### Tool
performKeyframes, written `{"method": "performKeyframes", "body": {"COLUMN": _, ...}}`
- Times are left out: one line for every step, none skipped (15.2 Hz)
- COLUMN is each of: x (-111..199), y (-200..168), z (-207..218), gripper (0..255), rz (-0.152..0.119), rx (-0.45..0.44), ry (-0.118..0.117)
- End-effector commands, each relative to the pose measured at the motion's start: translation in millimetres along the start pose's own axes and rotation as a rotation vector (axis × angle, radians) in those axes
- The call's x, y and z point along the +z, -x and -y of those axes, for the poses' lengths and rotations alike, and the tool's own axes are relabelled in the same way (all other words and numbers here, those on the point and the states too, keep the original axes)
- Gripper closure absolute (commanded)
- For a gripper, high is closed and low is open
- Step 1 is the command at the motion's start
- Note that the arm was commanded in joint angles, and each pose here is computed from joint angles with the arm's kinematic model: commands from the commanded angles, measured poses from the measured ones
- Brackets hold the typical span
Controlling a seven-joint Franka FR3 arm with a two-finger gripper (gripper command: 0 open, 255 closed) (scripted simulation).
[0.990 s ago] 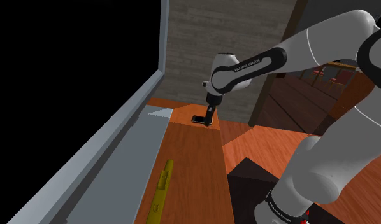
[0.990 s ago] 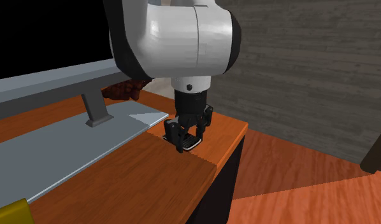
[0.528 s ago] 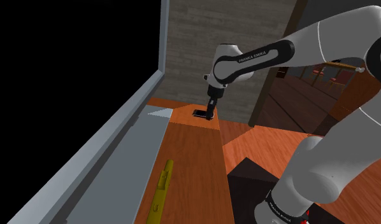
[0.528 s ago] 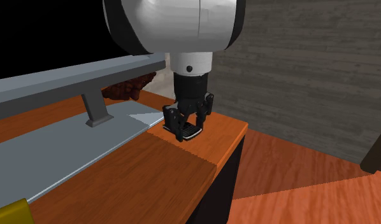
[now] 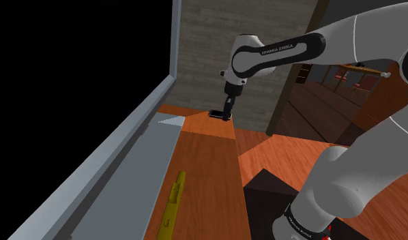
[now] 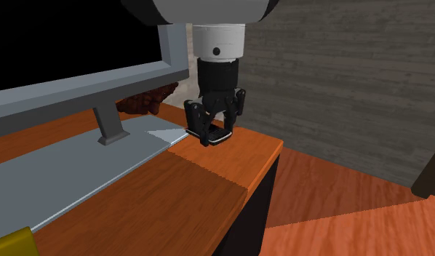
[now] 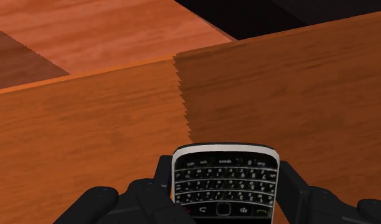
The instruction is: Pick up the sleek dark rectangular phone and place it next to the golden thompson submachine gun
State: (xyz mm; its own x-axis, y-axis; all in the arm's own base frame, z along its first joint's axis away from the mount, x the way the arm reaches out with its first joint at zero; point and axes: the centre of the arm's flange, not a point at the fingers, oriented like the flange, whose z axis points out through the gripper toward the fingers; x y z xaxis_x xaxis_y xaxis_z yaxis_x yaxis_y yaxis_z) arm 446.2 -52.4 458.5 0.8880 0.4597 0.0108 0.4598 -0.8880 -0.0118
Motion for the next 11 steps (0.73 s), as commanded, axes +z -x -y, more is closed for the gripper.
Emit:
{"method": "performKeyframes", "body": {"x": -10.9, "y": -0.3, "z": 0.2, "gripper": 255, "rz": 0.000, "rx": 0.000, "ry": 0.000}}
{"method": "performKeyframes", "body": {"x": -16.1, "y": -0.4, "z": 0.2, "gripper": 255, "rz": 0.000, "rx": 0.000, "ry": 0.000}}
{"method": "performKeyframes", "body": {"x": -21.4, "y": -0.4, "z": 0.3, "gripper": 255, "rz": 0.000, "rx": 0.000, "ry": 0.000}}
{"method": "performKeyframes", "body": {"x": -26.7, "y": -0.5, "z": 0.4, "gripper": 255, "rz": 0.000, "rx": 0.000, "ry": 0.000}}
{"method": "performKeyframes", "body": {"x": -32.0, "y": -0.5, "z": 0.4, "gripper": 255, "rz": 0.000, "rx": 0.000, "ry": 0.000}}
{"method": "performKeyframes", "body": {"x": -37.3, "y": -0.6, "z": 0.5, "gripper": 255, "rz": 0.000, "rx": 0.000, "ry": 0.000}}
{"method": "performKeyframes", "body": {"x": -42.5, "y": -0.7, "z": 0.5, "gripper": 255, "rz": 0.000, "rx": 0.000, "ry": 0.000}}
{"method": "performKeyframes", "body": {"x": -47.8, "y": -0.7, "z": 0.6, "gripper": 255, "rz": 0.000, "rx": 0.000, "ry": 0.000}}
{"method": "performKeyframes", "body": {"x": -53.1, "y": -0.8, "z": 0.7, "gripper": 255, "rz": 0.000, "rx": 0.000, "ry": 0.000}}
{"method": "performKeyframes", "body": {"x": -58.4, "y": -0.8, "z": 0.7, "gripper": 255, "rz": 0.000, "rx": 0.000, "ry": 0.000}}
{"method": "performKeyframes", "body": {"x": -63.7, "y": -0.9, "z": 0.8, "gripper": 255, "rz": 0.000, "rx": 0.000, "ry": 0.000}}
